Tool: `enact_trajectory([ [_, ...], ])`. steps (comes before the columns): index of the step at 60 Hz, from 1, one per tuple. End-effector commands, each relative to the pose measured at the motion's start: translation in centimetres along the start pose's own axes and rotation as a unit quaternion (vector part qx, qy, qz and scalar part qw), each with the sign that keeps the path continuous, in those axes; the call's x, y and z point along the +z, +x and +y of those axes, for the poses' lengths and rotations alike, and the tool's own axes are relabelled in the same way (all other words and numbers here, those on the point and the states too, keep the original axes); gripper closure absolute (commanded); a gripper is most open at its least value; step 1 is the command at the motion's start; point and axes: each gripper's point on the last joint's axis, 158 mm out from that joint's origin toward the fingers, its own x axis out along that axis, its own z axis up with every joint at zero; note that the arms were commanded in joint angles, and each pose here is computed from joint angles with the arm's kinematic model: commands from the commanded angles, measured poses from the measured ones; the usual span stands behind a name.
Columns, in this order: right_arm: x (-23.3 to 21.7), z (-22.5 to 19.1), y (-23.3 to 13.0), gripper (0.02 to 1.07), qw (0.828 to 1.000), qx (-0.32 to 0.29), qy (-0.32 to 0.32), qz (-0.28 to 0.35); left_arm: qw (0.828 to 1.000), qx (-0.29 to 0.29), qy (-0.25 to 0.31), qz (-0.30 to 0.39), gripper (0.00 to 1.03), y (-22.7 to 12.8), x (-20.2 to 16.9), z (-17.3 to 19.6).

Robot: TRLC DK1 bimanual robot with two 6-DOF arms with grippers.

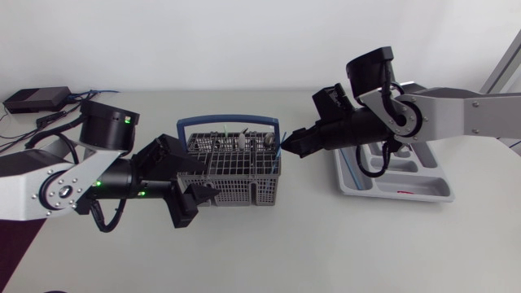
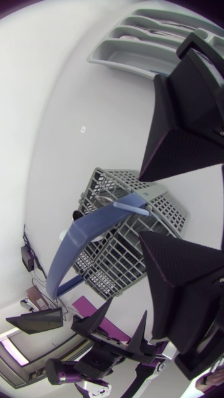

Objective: Unload the cutlery basket into the drawer organizer.

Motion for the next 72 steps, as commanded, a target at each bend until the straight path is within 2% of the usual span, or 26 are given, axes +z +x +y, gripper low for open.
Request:
enact_trajectory([
  [1,0.5,0.1,0.7,0.59,1.000,0.004,0.010,-0.001,1.000,-0.007,0.000,-0.013,0.06,0.6,1.4,0.1],
  [18,1.2,-0.2,1.4,0.63,1.000,0.007,0.008,-0.004,1.000,-0.013,0.003,-0.012,0.06,1.3,1.9,0.0],
  [25,1.3,-0.2,1.8,0.71,1.000,0.009,0.008,-0.006,1.000,-0.013,0.004,-0.012,0.06,1.4,1.8,0.0],
  [35,1.2,-0.3,2.0,0.71,1.000,0.010,0.008,-0.004,1.000,-0.015,0.004,-0.009,0.05,1.4,1.5,-0.1],
  [38,1.3,-0.2,2.0,0.79,1.000,0.013,0.006,-0.007,1.000,-0.015,0.004,-0.008,0.05,1.4,1.4,-0.1],
  [46,1.3,0.1,2.2,0.88,1.000,0.025,0.006,-0.010,1.000,-0.016,0.002,-0.007,0.06,1.6,1.2,-0.2],
  [72,1.1,0.7,1.7,0.96,0.999,0.032,0.001,-0.016,1.000,-0.017,0.000,-0.003,0.06,1.6,0.8,-0.5],
])
